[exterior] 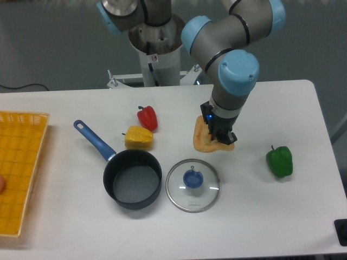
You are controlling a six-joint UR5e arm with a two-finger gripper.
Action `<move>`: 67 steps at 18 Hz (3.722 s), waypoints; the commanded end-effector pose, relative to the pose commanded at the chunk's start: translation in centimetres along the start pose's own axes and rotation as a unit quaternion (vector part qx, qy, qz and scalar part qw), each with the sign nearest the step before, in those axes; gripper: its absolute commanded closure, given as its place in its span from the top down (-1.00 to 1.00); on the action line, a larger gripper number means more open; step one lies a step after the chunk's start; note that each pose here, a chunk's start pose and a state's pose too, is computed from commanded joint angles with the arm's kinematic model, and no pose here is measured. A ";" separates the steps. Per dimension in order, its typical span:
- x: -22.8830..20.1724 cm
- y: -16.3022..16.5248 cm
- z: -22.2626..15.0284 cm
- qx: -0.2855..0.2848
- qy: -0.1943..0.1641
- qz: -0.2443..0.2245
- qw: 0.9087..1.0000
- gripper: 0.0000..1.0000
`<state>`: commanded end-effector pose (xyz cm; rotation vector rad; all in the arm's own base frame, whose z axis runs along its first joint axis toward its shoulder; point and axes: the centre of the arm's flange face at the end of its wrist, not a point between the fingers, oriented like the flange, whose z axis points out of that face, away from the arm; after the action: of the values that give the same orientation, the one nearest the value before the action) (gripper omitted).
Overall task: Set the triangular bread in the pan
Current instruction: 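Lift the triangular bread slice off the table with the gripper, then carry the held bread over the dark blue saucepan and lower it, then open the gripper to release the bread into the saucepan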
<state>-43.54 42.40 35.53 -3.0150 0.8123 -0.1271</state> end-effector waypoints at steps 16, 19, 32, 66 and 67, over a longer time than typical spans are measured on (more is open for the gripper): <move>2.1 -5.1 -1.1 -0.007 -0.012 -0.075 0.997 -0.75; 3.4 -8.4 -1.3 -0.007 -0.019 -0.098 0.995 -0.75; 5.6 -19.8 4.2 0.006 -0.038 -0.192 0.981 -0.75; 5.5 -23.4 10.0 -0.007 -0.023 -0.195 0.981 -0.09; 5.5 -23.4 10.0 -0.007 -0.023 -0.195 0.981 -0.07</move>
<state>-26.23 59.82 26.86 -3.1351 0.2115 -0.0546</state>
